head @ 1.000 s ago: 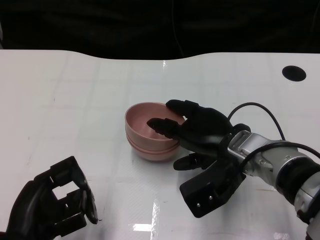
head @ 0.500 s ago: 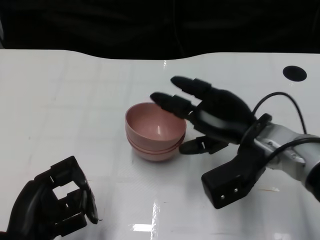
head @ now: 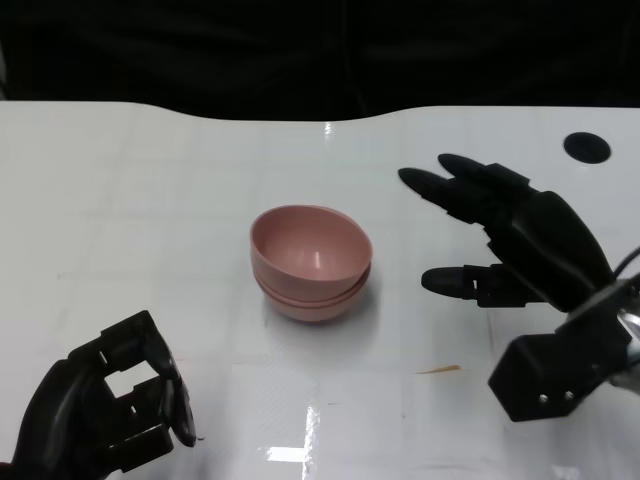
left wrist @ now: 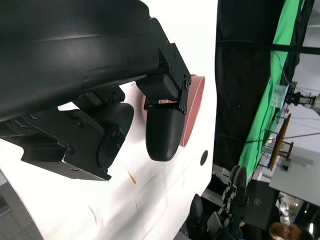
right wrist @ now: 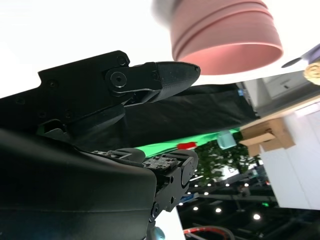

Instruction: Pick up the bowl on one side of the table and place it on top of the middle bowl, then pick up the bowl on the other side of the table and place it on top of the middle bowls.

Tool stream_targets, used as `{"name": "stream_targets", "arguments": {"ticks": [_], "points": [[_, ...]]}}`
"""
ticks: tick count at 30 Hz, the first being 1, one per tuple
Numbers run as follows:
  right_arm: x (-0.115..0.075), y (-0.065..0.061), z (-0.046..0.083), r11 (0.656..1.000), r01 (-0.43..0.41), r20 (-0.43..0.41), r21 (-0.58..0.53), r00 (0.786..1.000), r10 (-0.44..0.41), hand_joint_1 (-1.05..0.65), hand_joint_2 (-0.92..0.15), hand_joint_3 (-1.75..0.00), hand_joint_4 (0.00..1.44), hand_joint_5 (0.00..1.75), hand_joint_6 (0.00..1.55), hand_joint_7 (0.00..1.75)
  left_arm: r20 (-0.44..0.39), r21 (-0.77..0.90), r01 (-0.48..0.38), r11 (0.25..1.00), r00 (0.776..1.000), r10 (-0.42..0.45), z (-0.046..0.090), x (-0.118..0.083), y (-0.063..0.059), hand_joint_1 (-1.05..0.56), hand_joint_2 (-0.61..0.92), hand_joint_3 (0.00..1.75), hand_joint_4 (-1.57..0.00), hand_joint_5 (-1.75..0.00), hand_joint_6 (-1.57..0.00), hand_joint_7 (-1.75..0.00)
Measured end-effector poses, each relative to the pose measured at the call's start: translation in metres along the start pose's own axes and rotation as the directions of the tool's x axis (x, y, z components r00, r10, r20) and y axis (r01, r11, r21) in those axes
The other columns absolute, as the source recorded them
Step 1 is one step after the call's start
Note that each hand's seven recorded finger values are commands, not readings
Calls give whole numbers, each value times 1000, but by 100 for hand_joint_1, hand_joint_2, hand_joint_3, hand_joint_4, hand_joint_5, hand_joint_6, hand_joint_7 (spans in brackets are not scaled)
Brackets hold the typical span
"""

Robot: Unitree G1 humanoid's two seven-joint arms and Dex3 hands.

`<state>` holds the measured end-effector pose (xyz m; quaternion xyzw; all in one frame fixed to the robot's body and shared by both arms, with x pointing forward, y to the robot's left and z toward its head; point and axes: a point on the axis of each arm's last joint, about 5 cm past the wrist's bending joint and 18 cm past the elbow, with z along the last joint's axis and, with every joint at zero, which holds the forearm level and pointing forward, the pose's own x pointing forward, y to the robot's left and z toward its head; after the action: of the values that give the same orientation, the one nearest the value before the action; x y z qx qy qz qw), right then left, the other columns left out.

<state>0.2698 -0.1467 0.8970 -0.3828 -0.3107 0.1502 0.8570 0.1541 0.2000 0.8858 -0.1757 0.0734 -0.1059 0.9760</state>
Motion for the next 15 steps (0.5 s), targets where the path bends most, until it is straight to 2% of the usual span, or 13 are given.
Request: {"name": "stream_targets", "arguments": {"ticks": [2, 5, 15], "points": [[-15, 3, -3, 999, 24, -49, 36, 999, -22, -56, -92, -22, 40, 13, 45, 7, -1, 1, -8, 1000, 1000, 8, 0, -1, 1, 26, 78, 134, -92, -175, -73, -175], [-25, 5, -5, 999, 16, -85, 45, 996, -12, -56, -92, -22, 41, 12, 45, 7, -2, 2, -5, 1000, 1000, 5, 1, 0, 1, 26, 78, 135, -92, -175, -73, -175], [-24, 3, -5, 999, 20, -82, 47, 997, -16, -56, -92, -22, 42, 10, 46, 5, -2, 2, -3, 1000, 1000, 3, 1, 0, 1, 26, 77, 135, -93, -175, -73, -175]]}}
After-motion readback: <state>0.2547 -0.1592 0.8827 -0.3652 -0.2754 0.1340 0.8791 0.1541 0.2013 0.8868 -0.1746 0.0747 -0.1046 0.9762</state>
